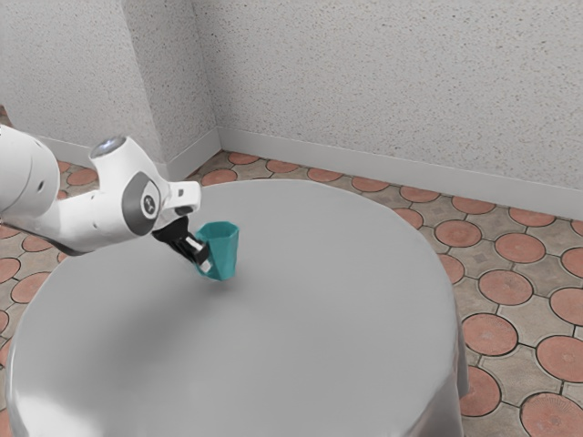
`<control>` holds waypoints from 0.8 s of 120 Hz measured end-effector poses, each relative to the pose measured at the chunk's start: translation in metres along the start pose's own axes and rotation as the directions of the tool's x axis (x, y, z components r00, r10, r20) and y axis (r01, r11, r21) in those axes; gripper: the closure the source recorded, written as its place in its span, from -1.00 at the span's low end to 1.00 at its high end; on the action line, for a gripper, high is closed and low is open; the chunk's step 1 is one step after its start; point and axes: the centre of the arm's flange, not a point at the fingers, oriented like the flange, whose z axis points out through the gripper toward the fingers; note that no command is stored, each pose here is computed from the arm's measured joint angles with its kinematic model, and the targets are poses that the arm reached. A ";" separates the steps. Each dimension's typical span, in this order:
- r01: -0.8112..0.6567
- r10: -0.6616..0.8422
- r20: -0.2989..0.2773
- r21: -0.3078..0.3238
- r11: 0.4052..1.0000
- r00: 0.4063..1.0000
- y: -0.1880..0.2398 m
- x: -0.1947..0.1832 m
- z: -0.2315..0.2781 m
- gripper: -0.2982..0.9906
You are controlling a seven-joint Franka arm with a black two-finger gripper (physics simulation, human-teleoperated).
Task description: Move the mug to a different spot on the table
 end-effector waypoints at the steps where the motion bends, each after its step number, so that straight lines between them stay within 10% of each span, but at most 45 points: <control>1: 0.001 -0.001 -0.005 -0.001 1.000 1.000 0.001 0.000 0.000 0.59; 96: -0.187 0.188 -0.059 0.020 0.982 0.980 0.017 -0.027 0.026 0.53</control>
